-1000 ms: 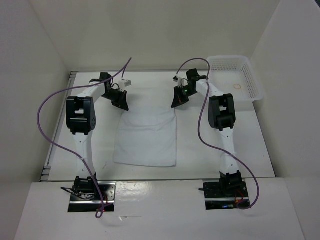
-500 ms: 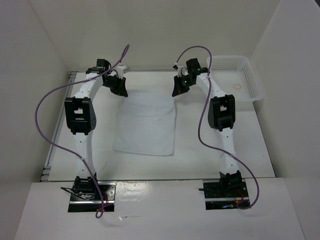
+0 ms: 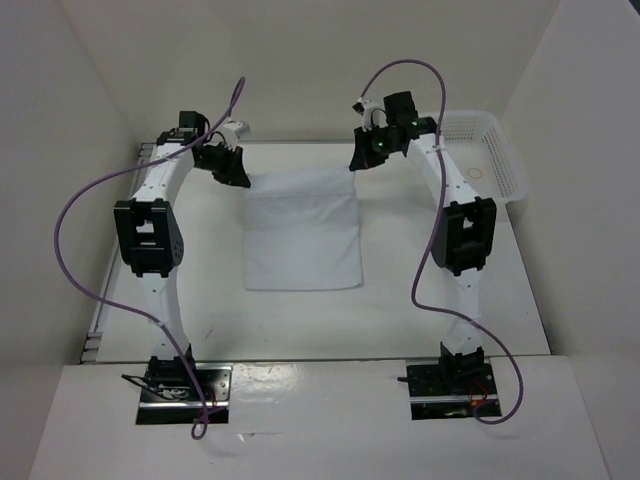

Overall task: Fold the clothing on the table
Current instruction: Fold the skirt

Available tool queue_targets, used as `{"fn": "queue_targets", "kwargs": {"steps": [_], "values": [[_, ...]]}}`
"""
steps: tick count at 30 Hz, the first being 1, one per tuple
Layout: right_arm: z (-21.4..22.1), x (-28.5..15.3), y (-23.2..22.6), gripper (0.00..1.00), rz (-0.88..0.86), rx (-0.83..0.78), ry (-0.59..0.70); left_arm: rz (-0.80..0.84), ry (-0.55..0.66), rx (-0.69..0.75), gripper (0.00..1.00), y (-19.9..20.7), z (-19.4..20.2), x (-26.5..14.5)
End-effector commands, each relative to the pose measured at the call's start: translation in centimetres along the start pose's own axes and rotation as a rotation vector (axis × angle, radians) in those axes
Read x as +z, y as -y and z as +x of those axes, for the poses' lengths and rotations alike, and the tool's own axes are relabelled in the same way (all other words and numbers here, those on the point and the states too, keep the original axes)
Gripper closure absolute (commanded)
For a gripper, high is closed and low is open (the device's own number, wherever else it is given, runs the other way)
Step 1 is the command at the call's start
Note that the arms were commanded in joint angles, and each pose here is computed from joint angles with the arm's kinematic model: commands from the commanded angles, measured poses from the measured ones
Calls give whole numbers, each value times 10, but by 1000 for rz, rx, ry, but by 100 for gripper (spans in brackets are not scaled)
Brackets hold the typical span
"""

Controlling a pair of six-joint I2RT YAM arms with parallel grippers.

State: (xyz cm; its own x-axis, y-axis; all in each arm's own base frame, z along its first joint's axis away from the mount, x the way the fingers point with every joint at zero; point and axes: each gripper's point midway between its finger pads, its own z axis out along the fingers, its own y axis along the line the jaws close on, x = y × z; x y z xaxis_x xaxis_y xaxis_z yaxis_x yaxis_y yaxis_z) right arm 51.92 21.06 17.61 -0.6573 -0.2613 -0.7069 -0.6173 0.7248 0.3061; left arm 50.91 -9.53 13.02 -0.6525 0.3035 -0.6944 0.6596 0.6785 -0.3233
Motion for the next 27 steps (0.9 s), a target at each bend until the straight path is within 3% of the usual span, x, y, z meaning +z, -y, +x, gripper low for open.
{"fn": "queue_targets", "kwargs": {"steps": [1,9,19,27], "values": [[-19,-38,-27,100,53,-121,65,-6,70,89,100,22,-21,-43],[30,-54,-31,100,104,-155,-17,40,18,139,100,60,25,-64],[77,-67,-29,100,142,-175,-116,184,-189,94,97,116,117,-55],[122,-64,-80,100,-12,-248,-275,174,-223,89,97,124,138,-60]]}}
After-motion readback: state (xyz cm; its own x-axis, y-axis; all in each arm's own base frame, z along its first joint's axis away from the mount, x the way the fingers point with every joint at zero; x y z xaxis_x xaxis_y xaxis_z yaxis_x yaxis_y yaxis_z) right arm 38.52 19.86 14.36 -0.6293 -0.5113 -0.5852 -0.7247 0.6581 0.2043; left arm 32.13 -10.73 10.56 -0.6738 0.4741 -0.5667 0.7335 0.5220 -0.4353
